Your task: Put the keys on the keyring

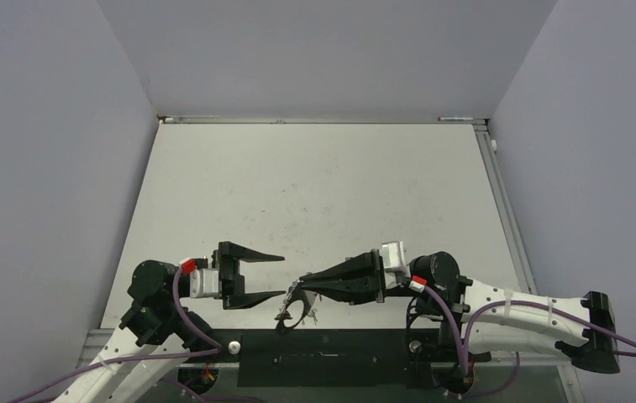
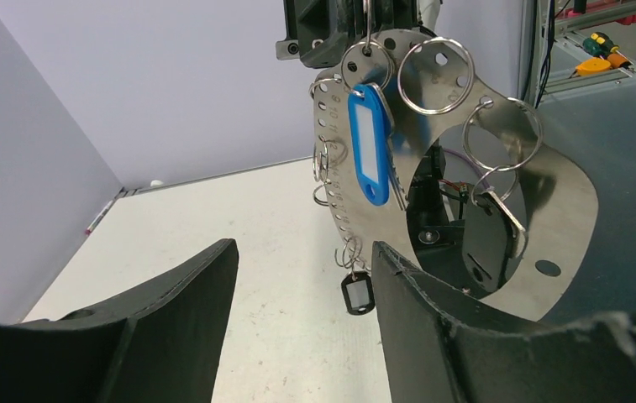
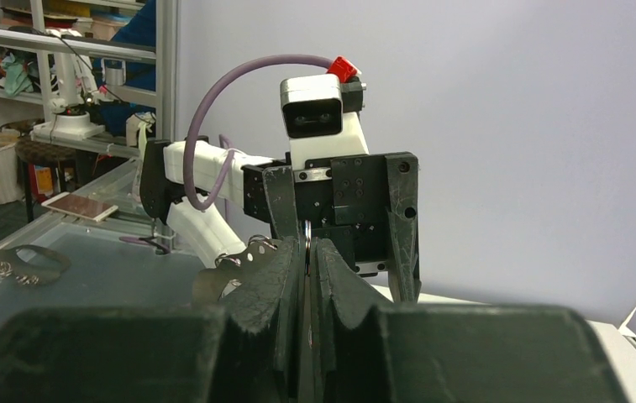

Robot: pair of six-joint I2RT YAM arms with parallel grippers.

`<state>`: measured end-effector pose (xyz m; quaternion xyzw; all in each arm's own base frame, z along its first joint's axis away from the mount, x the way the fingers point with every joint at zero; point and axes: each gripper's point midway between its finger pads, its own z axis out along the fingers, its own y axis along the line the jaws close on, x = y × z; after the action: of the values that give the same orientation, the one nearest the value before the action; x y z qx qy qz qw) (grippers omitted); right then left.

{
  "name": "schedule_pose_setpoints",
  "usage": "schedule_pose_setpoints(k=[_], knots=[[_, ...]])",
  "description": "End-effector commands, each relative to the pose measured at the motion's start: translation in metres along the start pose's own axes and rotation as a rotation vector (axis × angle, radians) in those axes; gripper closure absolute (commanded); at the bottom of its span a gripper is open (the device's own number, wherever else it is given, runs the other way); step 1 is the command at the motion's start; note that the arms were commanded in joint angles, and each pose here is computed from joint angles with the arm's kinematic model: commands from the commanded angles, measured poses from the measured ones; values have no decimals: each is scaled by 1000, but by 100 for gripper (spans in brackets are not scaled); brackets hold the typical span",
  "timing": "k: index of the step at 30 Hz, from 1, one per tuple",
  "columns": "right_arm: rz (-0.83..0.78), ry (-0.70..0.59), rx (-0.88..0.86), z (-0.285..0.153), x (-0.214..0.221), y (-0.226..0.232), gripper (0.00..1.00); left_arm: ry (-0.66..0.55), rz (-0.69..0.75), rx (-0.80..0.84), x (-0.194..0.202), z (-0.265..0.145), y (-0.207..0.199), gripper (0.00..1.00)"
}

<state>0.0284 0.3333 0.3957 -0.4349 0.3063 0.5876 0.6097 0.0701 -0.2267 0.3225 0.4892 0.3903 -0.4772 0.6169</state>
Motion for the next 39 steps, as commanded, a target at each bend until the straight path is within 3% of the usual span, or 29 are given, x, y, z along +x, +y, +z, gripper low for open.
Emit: schedule_pose_setpoints(k=[1, 16, 25, 39], knots=[[-38, -117, -30, 10, -37, 3, 95, -12, 20, 12, -3, 1, -1, 44], [-60, -108, 22, 20, -29, -8, 95, -14, 16, 25, -2, 1, -3, 41], [-86, -150, 35, 15, -49, -9, 95, 10, -5, -15, 3, 2, 4, 41], [-106, -72, 72, 24, -18, -21, 95, -9, 3, 37, 0, 3, -4, 41]])
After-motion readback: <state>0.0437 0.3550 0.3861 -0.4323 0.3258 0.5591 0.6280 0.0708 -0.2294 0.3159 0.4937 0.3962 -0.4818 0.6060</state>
